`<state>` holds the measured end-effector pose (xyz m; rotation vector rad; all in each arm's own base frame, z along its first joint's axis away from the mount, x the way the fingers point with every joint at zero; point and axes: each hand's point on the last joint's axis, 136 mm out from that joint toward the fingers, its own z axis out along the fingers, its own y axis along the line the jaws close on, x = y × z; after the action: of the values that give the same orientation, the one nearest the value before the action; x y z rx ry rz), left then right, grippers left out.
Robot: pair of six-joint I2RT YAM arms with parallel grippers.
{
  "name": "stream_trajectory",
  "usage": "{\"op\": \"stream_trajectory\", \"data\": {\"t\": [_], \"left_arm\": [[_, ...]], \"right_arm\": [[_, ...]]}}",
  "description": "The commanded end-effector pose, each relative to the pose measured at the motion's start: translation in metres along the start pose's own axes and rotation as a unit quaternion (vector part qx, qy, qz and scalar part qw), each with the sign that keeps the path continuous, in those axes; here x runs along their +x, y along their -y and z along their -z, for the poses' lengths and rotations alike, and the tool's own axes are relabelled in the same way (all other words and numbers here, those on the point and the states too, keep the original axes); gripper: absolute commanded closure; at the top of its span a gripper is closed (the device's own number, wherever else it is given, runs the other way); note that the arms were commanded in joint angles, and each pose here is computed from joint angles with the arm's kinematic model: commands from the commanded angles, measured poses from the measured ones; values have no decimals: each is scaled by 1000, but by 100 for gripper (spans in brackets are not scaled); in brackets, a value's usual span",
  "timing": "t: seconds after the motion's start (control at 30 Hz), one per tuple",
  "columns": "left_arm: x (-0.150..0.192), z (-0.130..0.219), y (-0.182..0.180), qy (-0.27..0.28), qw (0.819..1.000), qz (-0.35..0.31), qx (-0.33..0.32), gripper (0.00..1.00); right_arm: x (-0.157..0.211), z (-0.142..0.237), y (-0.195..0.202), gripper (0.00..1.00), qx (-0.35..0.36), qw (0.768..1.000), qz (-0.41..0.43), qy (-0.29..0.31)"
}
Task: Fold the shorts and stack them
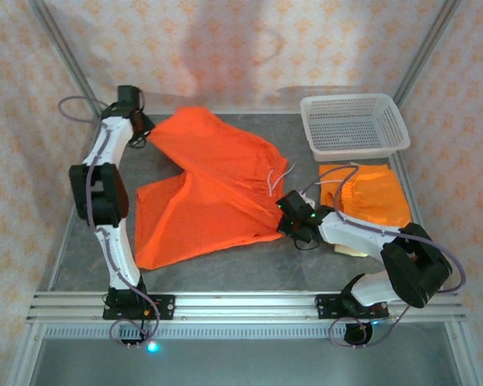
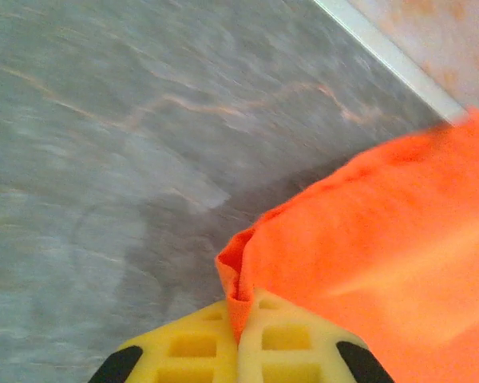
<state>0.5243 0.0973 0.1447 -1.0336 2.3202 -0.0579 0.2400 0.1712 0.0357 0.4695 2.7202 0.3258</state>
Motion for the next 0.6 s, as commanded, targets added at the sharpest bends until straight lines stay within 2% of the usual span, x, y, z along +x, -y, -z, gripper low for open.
{"op": "stream_trajectory", "data": {"t": [0.0,0.13,0.2,0.3,0.4,0.43,0.57], "left_arm": [[15,-29,-45,0,999,49,-22,85],[33,-39,-64,-20,998,61,-27,77],[32,-36,-66,-16,998,66,-19,68],[24,-20,-53,-4,998,66,22,46],[15,9,-36,12,995,63,70,41],[13,20,-33,19,994,65,85,34],[17,60,-21,33,988,62,138,23]], "right_arm": [[3,-6,14,95,29,1000,-4,6],[3,-6,11,95,25,1000,-5,3],[3,-4,12,95,26,1000,-6,4],[1,3,8,89,13,1000,-7,7],[-5,20,-7,61,-18,1000,14,9],[-10,28,-11,53,-25,999,22,16],[-39,76,-26,32,-39,994,68,70]]}}
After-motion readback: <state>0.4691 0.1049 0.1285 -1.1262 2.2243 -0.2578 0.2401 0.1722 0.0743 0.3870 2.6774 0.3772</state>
